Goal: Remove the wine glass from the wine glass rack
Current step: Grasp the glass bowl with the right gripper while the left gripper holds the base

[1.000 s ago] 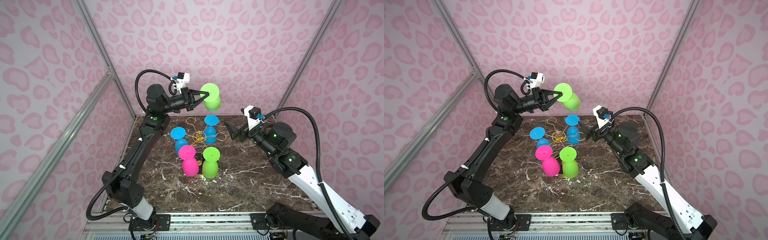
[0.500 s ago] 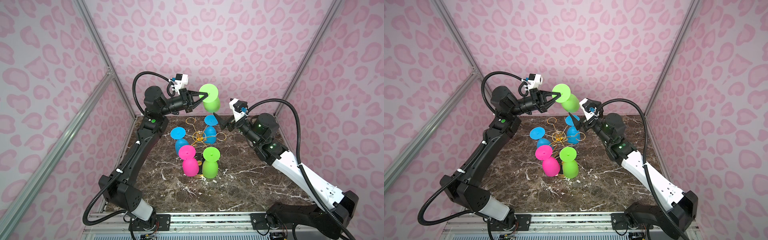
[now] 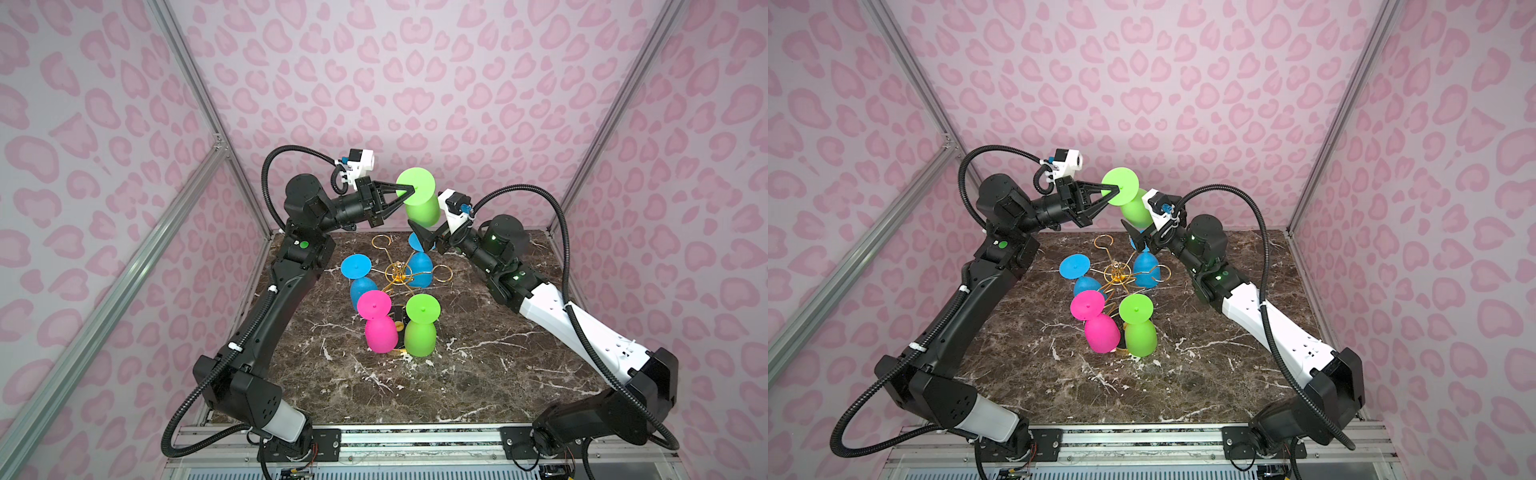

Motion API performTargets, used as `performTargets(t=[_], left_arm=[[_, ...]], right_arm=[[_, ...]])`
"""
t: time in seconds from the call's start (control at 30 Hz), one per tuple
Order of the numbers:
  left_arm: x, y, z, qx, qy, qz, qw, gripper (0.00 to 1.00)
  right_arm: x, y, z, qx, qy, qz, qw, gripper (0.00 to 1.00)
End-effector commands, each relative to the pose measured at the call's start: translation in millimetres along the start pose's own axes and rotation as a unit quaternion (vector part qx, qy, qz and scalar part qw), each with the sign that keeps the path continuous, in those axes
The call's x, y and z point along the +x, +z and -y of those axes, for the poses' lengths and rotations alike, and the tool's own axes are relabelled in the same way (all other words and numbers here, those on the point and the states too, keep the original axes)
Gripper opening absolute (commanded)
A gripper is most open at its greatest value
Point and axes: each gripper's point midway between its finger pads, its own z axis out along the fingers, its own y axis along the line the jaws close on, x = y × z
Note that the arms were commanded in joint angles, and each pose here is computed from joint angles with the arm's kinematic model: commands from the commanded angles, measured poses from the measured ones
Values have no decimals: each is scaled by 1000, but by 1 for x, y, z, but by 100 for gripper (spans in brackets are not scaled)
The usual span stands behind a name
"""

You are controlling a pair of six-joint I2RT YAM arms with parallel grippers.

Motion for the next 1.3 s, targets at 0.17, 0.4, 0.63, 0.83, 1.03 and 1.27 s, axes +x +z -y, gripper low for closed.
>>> performTargets(t=[0.17,0.4,0.63,0.83,1.03,1.27], left_arm=[[2,-3,16,20,2,0,1000,3],[3,-4,20,23,-5,-1,1000,4],[4,-4,19,23,-19,-3,1000,3],[4,-4,18,23,-27,-3,999,3],[3,-4,20,25,-28,-2,999,3],[3,-4,23,26,-24,-1,999,35]], right_arm=[[-10,13,6,14,12,30,999,98],[-6,19,7,16,26,31,999,94],[-6,19,6,12,34,30,999,88],[-5,17,5,8,39,26,999,76],[-7,13,4,7,43,19,999,68],[-15,1,8,19,64,7,998,65]])
